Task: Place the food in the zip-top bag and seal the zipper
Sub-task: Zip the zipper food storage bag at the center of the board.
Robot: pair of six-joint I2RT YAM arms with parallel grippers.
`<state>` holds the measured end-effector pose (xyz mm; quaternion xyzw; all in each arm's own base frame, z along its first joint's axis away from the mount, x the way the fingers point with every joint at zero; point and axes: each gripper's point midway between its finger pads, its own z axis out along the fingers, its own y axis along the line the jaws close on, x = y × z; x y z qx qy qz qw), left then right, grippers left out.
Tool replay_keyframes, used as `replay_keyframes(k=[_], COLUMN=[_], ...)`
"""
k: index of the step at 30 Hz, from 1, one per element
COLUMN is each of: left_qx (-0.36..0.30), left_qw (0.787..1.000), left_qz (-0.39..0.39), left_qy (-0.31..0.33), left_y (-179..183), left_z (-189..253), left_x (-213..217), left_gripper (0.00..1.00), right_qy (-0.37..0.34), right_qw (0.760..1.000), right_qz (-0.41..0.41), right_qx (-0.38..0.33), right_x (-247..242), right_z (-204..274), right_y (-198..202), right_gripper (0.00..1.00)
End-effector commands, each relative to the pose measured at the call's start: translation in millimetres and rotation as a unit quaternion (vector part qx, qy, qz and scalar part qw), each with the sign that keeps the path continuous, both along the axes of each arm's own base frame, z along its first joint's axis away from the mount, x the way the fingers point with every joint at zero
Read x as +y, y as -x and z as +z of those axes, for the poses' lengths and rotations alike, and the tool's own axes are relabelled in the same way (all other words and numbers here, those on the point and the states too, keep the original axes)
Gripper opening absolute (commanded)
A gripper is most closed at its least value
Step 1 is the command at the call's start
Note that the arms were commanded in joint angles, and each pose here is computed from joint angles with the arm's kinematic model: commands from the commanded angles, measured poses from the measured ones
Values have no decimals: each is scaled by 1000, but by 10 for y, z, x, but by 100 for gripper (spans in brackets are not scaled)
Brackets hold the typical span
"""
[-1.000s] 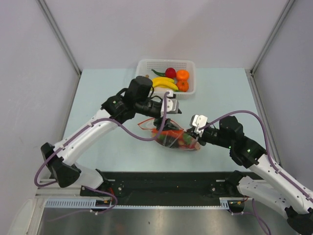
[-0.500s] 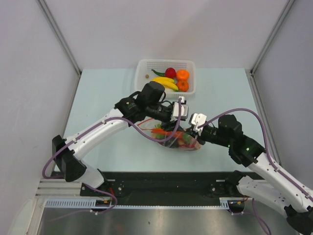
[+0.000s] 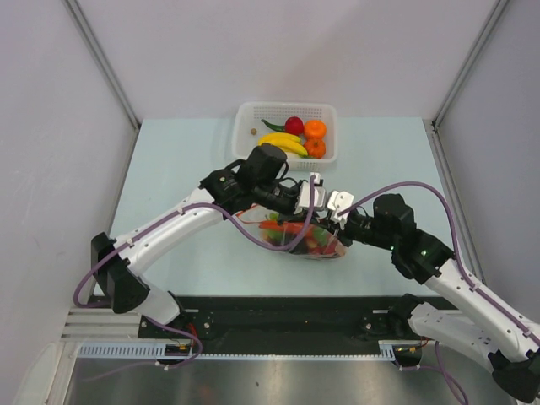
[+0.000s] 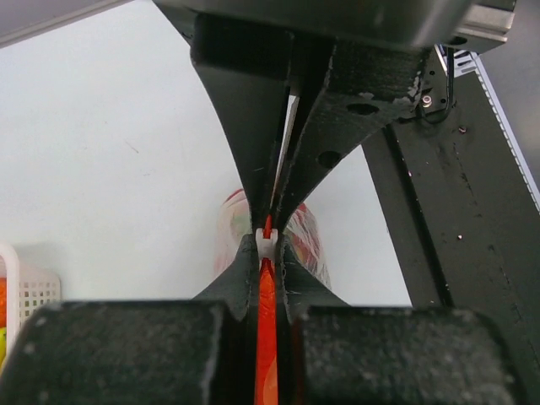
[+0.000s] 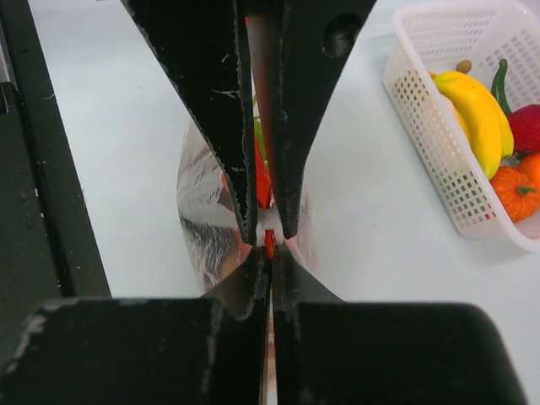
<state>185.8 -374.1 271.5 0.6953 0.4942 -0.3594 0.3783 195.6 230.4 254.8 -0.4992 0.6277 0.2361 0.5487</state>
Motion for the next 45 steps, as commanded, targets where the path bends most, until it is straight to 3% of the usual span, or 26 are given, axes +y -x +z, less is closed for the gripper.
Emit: replay_keyframes(k=[1,18,35,45], left_qx=[21,33,21,19], left_qw=[999,989,974,971], left_qz=[24,96,170,192], left_qy=[-27,-109,-150,-142], left_y=[-144,-544,-873,-982], left_z=[-213,-674,-734,-648], left_x=[195,957,1665,1742], left_gripper=[0,1,0,0], right_qy=[-52,-72,-55,-59], right_qw=[997,992,985,983], right_qz=[-7,-97,-165,-171], right_qx=[-48,-26,-21,-7], right_x=[14,-340,-770,-793], right_z=[513,538,382,364], right_y=[-69,-255,-271,-426], right_gripper=[0,0,0,0])
